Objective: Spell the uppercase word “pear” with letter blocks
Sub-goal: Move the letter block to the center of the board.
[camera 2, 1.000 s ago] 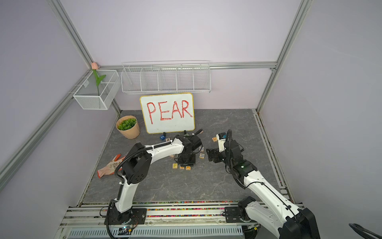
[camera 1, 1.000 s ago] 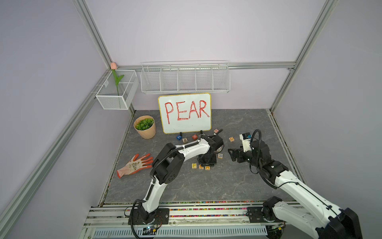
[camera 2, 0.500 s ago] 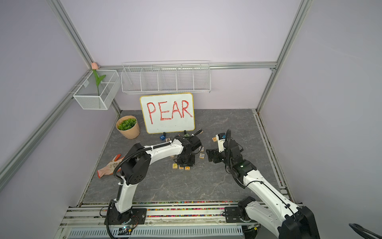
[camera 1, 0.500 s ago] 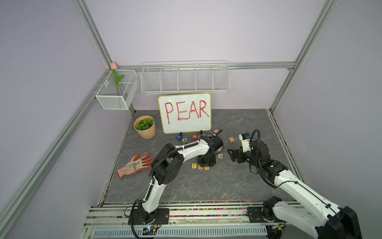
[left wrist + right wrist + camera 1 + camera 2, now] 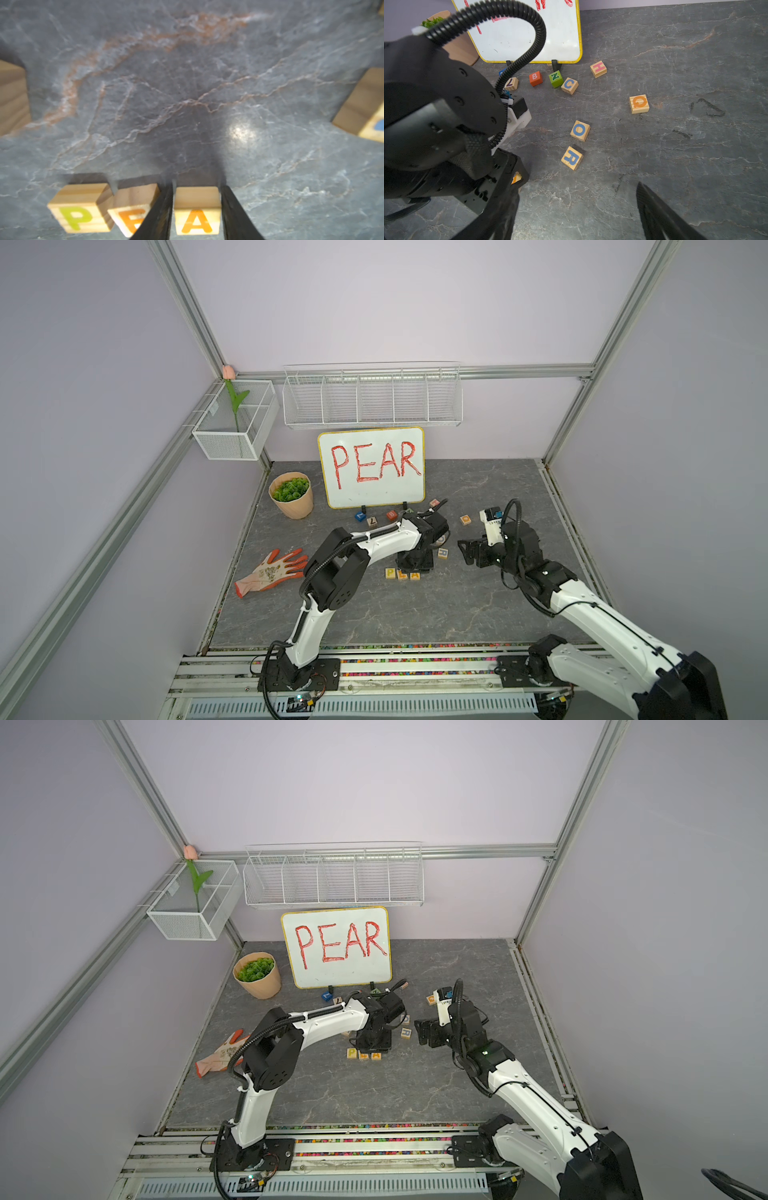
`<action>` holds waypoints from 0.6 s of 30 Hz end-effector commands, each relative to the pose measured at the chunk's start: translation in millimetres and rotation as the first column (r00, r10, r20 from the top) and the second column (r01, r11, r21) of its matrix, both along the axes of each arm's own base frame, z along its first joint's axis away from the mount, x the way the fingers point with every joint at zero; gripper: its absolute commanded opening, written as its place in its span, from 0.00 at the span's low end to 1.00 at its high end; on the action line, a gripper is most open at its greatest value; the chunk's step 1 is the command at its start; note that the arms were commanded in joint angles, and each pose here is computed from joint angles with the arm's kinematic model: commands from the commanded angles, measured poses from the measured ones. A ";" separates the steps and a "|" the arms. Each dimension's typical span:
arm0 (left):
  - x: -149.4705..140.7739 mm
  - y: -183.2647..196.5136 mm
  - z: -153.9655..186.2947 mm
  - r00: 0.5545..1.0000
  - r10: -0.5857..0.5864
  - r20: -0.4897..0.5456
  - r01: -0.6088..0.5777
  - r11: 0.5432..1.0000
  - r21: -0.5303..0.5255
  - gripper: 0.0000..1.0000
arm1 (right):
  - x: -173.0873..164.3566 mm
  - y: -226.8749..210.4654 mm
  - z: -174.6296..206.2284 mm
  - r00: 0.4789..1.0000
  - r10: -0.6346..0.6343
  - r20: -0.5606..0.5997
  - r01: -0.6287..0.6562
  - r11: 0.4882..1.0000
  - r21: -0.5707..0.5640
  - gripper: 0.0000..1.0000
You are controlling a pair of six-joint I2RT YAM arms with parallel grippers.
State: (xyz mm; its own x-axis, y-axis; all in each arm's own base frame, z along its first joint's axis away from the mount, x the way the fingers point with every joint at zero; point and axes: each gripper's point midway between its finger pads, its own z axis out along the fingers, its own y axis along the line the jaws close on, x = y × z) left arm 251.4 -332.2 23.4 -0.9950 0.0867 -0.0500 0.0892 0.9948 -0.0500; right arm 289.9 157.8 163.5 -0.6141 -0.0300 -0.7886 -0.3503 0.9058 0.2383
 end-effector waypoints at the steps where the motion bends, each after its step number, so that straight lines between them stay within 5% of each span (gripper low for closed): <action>1: 9.9 -6.8 18.4 0.999 0.005 0.050 -0.003 1.000 -0.029 0.42 | 2.7 3.0 7.1 1.000 0.015 0.019 -0.015 1.000 -0.011 0.90; 12: 28.5 -14.9 40.0 0.990 -0.019 0.140 0.025 0.999 -0.045 0.45 | 6.2 -2.2 4.7 1.000 -0.017 0.016 0.018 0.999 -0.029 0.90; 18: 48.8 -41.9 62.8 0.962 -0.112 0.250 0.142 0.984 -0.105 0.52 | 9.2 -17.9 6.0 0.994 -0.108 0.018 0.109 0.993 -0.037 0.90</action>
